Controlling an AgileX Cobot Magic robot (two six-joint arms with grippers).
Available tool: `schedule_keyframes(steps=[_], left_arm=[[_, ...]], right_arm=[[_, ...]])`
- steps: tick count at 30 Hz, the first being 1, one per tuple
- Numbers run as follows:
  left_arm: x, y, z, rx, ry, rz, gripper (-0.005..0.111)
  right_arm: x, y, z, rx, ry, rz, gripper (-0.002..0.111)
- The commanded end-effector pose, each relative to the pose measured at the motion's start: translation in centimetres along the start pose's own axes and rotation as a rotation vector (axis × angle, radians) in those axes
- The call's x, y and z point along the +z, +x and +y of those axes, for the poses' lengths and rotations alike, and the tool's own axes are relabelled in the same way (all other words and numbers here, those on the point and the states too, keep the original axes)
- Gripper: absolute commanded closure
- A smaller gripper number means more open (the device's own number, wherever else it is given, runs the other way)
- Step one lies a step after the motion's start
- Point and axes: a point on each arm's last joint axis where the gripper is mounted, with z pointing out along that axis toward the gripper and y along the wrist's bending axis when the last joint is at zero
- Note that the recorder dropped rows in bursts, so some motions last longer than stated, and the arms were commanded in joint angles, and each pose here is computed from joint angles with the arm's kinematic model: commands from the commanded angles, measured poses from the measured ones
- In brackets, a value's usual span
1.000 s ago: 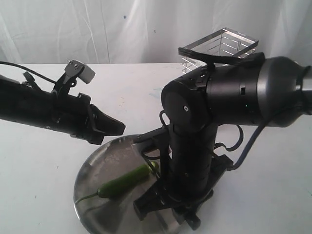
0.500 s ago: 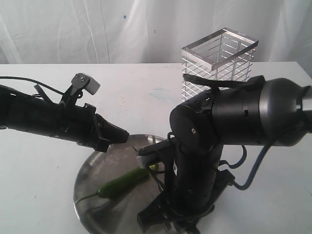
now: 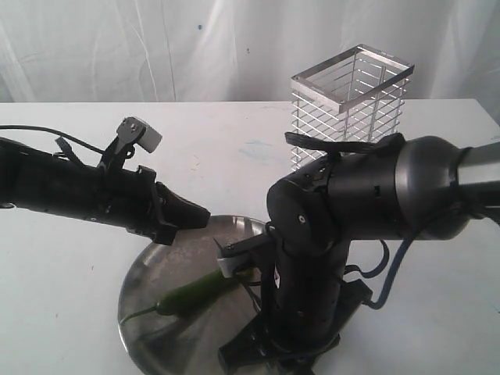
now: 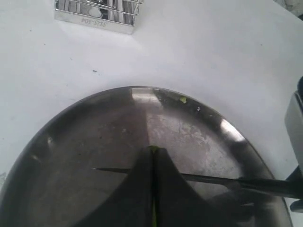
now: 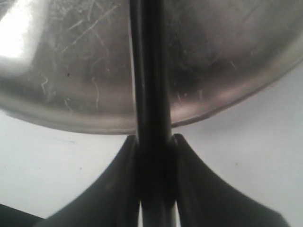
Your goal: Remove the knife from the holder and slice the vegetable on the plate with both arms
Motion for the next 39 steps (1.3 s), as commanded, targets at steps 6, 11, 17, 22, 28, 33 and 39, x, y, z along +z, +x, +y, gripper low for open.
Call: schedule_keyframes(steps=[6, 11, 17, 22, 28, 33, 39], left_arm=[[0.0, -0.4, -0.3, -0.014, 0.014, -0.046, 0.107], [-0.1, -1.2, -0.1, -0.105, -0.004, -0.143, 0.107], [0.6, -0.8, 0.4, -0.229, 0.025, -0.165, 0.107], [2.5, 1.0, 1.7, -0.370, 0.047, -0.112, 0.107], [4.2, 1.7, 2.5, -0.394, 0.149, -0.114, 0.107], [4.8, 2.4, 2.8, -0.410, 0.159, -0.099, 0.107], [5.3, 3.2, 3.2, -0.418, 0.156, -0.080, 0.107]], right_arm=[[0.0, -0.1, 0.2, -0.009, -0.006, -0.017, 0.108], [0.0, -0.1, 0.2, -0.008, -0.008, -0.017, 0.108], [0.0, -0.1, 0.2, -0.007, -0.010, -0.017, 0.108], [0.0, -0.1, 0.3, -0.002, -0.016, -0.017, 0.108], [0.0, -0.1, 0.3, -0.002, -0.016, -0.017, 0.108], [0.0, -0.1, 0.3, -0.002, -0.017, -0.019, 0.108], [0.0, -0.2, 0.3, -0.001, -0.021, -0.030, 0.108]])
